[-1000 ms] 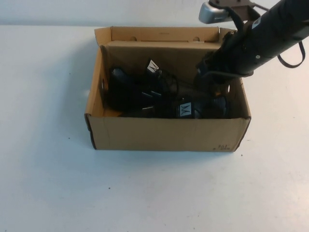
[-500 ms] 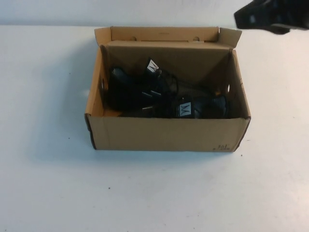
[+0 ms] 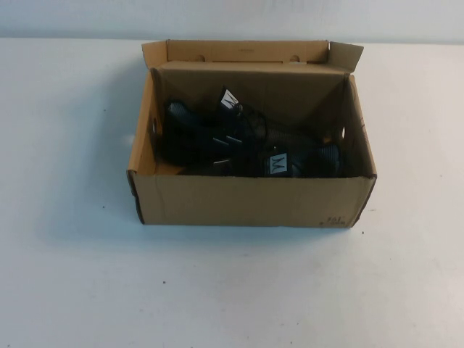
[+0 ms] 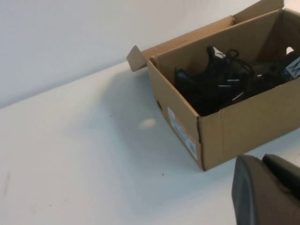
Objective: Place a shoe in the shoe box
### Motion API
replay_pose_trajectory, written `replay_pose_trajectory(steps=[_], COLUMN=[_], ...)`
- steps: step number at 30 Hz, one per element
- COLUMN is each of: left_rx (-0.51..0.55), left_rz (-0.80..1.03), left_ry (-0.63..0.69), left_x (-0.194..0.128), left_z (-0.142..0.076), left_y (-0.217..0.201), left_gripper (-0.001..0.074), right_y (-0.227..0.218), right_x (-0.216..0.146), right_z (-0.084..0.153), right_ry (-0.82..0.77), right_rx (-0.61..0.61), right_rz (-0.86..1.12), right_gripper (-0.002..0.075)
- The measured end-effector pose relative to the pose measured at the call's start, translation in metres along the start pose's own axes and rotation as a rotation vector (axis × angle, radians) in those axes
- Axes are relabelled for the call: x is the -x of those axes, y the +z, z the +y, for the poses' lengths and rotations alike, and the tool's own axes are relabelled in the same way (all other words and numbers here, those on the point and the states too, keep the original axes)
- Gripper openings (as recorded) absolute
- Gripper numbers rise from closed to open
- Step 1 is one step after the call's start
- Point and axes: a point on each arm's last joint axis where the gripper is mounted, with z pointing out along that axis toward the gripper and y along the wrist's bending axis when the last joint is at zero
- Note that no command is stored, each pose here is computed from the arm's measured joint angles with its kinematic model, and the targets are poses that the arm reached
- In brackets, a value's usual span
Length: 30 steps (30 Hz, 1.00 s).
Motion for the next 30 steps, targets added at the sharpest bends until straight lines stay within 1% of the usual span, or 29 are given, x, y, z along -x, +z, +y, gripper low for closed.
replay_pose_trajectory(steps=[5, 10, 13, 19, 30], left_rx=[-0.064, -0.196, -0.234, -0.250, -0.246], left_rz=[-0.029, -0.032, -0.015, -0.009, -0.006], left_ry=[0.001, -0.017, -0.042, -0.115, -0.122], left_x=[0.003, 0.003, 0.002, 0.002, 0.002], left_z=[-0.006, -0.018, -0.021, -0.022, -0.022], left_y=[0.000, -0.002, -0.003, -0.003, -0.003], left_gripper=[-0.0001, -0.0001, -0.0001, -0.0001, -0.0001], right_y=[-0.014, -0.028, -0.033, -0.038, -0.037], right_x=[-0.032, -0.061, -0.080, -0.104, -0.107], right_z=[-0.001, -0.002, -0.002, -0.002, -0.002], right_ry=[0.004, 0.004, 0.003, 0.003, 0.002], right_rx=[-0.021, -0.047, -0.053, -0.053, -0.055], right_rz=[-0.053, -0.143, -0.165, -0.169, -0.166], right_gripper=[-0.0016, -0.0016, -0.0016, -0.0016, -0.0016])
